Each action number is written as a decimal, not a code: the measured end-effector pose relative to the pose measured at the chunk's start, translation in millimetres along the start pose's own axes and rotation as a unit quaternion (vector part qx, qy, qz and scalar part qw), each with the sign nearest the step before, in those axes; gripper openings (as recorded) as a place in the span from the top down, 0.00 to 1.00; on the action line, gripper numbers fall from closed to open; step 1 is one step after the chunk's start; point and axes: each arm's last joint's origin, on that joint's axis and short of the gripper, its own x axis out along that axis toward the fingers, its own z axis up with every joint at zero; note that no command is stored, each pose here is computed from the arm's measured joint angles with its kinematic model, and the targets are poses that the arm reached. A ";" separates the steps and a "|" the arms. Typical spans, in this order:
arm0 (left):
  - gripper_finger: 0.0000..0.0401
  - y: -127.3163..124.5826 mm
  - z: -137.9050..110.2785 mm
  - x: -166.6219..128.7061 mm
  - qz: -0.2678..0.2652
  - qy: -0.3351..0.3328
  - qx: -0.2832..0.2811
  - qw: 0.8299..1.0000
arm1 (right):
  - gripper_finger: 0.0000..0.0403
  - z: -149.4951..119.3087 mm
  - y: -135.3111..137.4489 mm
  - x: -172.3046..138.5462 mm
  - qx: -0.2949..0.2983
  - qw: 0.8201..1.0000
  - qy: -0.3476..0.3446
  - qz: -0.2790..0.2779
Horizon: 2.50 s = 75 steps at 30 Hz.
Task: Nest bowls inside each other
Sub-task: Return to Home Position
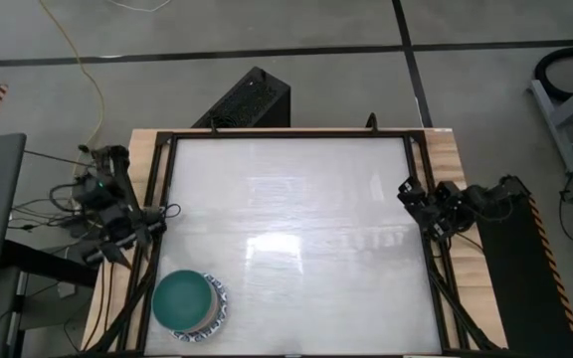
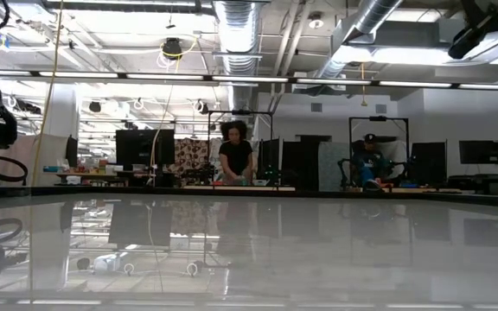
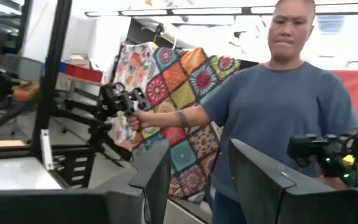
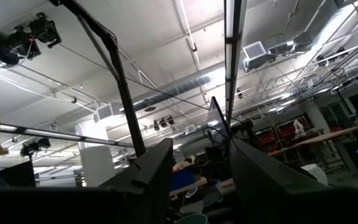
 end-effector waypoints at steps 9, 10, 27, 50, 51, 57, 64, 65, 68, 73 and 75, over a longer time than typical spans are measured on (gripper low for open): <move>0.63 9.6 -54.5 4.9 0.007 -0.020 0.015 1.000 | 0.55 -2.6 -0.4 0.0 0.022 1.000 0.013 -0.001; 0.63 11.0 -61.8 4.5 0.006 -0.021 0.010 1.000 | 0.55 -3.2 -0.5 -0.1 0.023 1.000 0.016 -0.002; 0.63 19.6 -86.0 2.7 0.057 -0.001 0.060 0.997 | 0.55 -16.0 -3.4 -1.4 0.008 0.997 0.081 -0.016; 0.63 68.3 -82.1 -2.6 0.156 0.026 0.089 0.983 | 0.55 -25.3 -6.2 -3.4 -0.105 0.986 0.130 -0.017; 0.63 71.3 -82.3 -4.0 0.163 0.031 0.086 0.982 | 0.55 -26.0 -6.4 -3.6 -0.110 0.985 0.134 -0.018; 0.63 86.2 -82.1 -12.7 0.217 0.051 0.079 0.972 | 0.55 -35.0 -9.7 -6.8 -0.133 0.974 0.182 -0.032; 0.63 92.3 -82.1 -17.0 0.267 0.059 0.116 0.955 | 0.55 -46.5 -13.8 -12.4 -0.172 0.953 0.247 -0.038; 0.63 93.0 -82.8 -17.4 0.275 0.062 0.118 0.952 | 0.55 -47.3 -14.3 -12.9 -0.172 0.951 0.252 -0.042; 0.63 94.8 -84.4 -18.7 0.299 0.066 0.115 0.945 | 0.55 -45.8 -16.1 -12.5 -0.199 0.948 0.242 -0.064; 0.63 95.3 -85.1 -19.2 0.306 0.067 0.110 0.943 | 0.55 -45.7 -22.3 -11.6 -0.208 0.944 0.247 -0.060; 0.63 95.3 -85.1 -19.2 0.306 0.067 0.110 0.943 | 0.55 -48.4 -28.1 -13.3 -0.191 0.941 0.269 -0.070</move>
